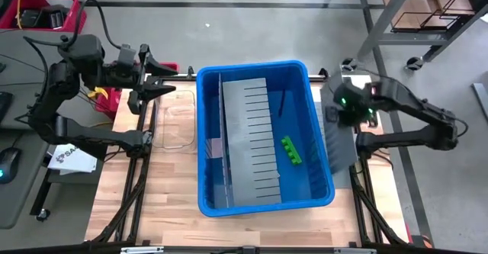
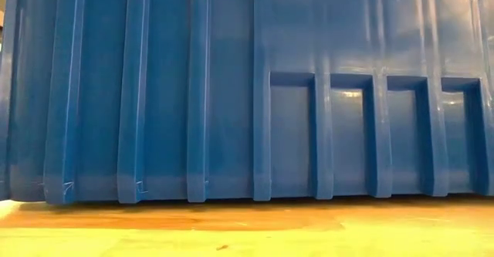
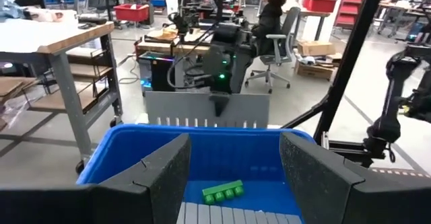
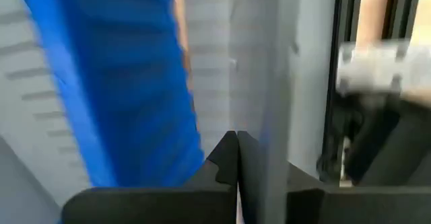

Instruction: Sort blocks

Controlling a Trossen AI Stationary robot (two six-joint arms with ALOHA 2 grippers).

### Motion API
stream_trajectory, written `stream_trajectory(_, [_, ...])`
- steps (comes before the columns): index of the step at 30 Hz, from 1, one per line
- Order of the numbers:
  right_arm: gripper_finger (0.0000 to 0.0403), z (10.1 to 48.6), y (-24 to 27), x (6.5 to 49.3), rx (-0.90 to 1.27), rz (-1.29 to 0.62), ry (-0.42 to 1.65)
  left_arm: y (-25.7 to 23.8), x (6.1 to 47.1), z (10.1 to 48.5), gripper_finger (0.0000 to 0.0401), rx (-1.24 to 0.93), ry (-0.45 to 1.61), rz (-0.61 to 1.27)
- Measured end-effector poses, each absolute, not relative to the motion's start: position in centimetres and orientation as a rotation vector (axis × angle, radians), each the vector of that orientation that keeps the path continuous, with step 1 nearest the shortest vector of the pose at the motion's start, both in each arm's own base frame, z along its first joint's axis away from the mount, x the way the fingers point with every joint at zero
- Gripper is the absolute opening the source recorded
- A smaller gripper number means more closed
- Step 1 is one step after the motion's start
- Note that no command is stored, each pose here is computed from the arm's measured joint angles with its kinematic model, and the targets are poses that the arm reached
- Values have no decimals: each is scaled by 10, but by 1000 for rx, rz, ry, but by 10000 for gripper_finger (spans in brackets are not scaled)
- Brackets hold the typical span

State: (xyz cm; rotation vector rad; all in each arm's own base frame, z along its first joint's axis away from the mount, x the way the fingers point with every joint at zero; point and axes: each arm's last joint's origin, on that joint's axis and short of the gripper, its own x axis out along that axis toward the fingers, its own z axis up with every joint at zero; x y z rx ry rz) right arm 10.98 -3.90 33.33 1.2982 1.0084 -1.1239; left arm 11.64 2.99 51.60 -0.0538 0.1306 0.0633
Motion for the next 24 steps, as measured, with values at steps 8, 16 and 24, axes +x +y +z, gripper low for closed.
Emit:
stream_trajectory(8, [0, 308, -3, 114, 1368, -976, 1145, 31, 118, 515, 223, -43, 139, 81])
stream_trajectory(16, [39, 287, 13, 133, 1234, -865, 1087, 36, 128, 512, 223, -53, 163, 121])
stream_trajectory(24, [172, 288, 21, 122, 1107, -788, 1225, 40, 141, 508, 223, -102, 194, 123])
